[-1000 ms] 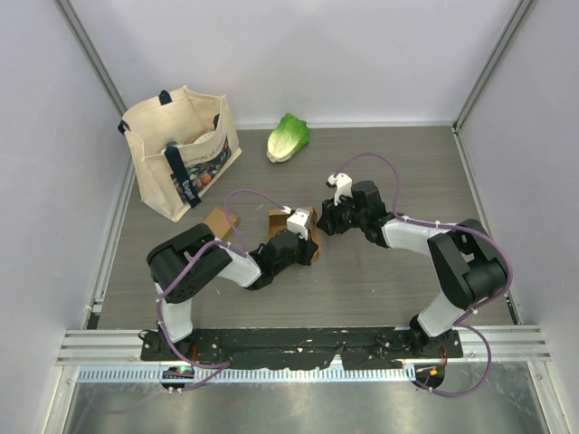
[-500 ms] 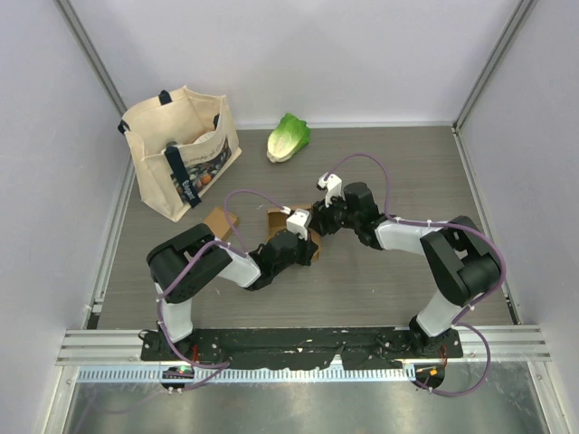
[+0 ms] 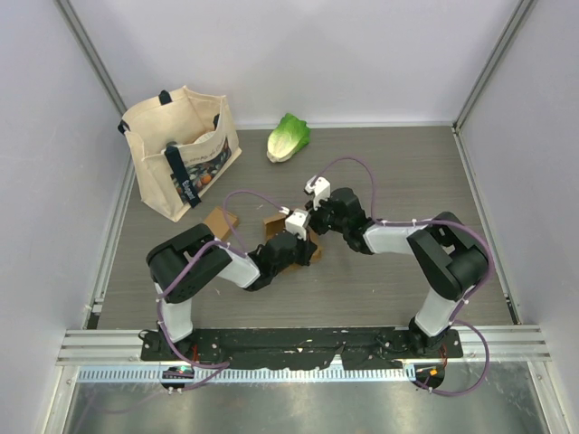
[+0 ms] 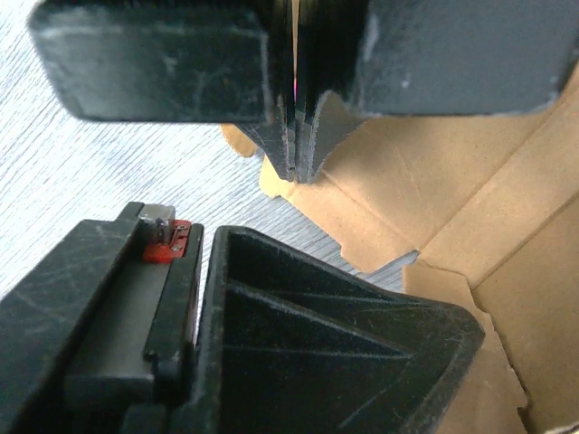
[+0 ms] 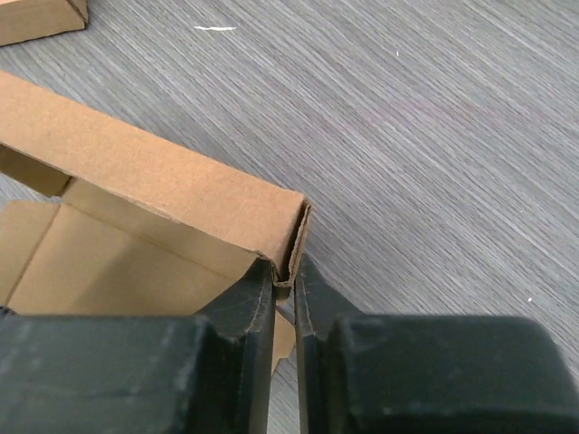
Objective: Fold the paper box
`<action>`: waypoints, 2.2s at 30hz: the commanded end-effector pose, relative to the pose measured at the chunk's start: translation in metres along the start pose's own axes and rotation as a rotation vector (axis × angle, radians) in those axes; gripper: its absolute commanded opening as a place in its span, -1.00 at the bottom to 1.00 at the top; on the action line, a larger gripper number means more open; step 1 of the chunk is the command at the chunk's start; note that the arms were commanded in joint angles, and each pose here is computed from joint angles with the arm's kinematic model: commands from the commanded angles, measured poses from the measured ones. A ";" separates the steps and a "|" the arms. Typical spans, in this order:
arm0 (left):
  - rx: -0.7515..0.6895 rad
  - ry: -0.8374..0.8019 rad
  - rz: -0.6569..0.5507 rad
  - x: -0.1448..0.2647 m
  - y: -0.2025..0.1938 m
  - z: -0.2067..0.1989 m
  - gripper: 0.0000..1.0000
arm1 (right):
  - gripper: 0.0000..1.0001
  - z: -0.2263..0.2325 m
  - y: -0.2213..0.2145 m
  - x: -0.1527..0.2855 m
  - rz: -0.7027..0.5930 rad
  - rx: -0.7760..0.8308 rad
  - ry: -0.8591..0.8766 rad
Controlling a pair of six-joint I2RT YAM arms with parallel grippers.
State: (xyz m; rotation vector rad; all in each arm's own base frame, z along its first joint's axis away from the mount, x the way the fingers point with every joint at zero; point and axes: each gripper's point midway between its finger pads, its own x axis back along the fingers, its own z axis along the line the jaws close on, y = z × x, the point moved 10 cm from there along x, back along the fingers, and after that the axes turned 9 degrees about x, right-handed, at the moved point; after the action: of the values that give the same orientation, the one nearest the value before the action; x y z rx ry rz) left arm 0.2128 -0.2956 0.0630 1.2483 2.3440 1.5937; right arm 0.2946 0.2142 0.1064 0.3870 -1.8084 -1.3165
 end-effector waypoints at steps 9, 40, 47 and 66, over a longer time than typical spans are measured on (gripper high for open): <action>0.024 0.011 -0.096 0.059 0.043 -0.010 -0.50 | -0.99 0.009 0.017 -0.002 -0.088 0.099 -0.215; 0.019 0.558 -0.169 0.060 0.072 0.011 -0.07 | -0.99 0.019 0.000 0.028 -0.025 -0.081 -0.301; -0.048 0.633 -0.223 0.041 0.072 0.017 -0.58 | -0.99 0.019 -0.001 0.029 -0.038 -0.093 -0.316; -0.222 0.646 -0.254 0.040 0.055 0.022 -1.00 | -0.05 0.023 0.011 0.063 -0.029 -0.190 -0.241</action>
State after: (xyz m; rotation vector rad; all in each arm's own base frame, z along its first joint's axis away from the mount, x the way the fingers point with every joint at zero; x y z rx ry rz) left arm 0.2254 -0.2452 0.1065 0.4735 2.4088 2.3419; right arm 0.2472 0.1958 0.1244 0.0740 -1.9187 -1.5518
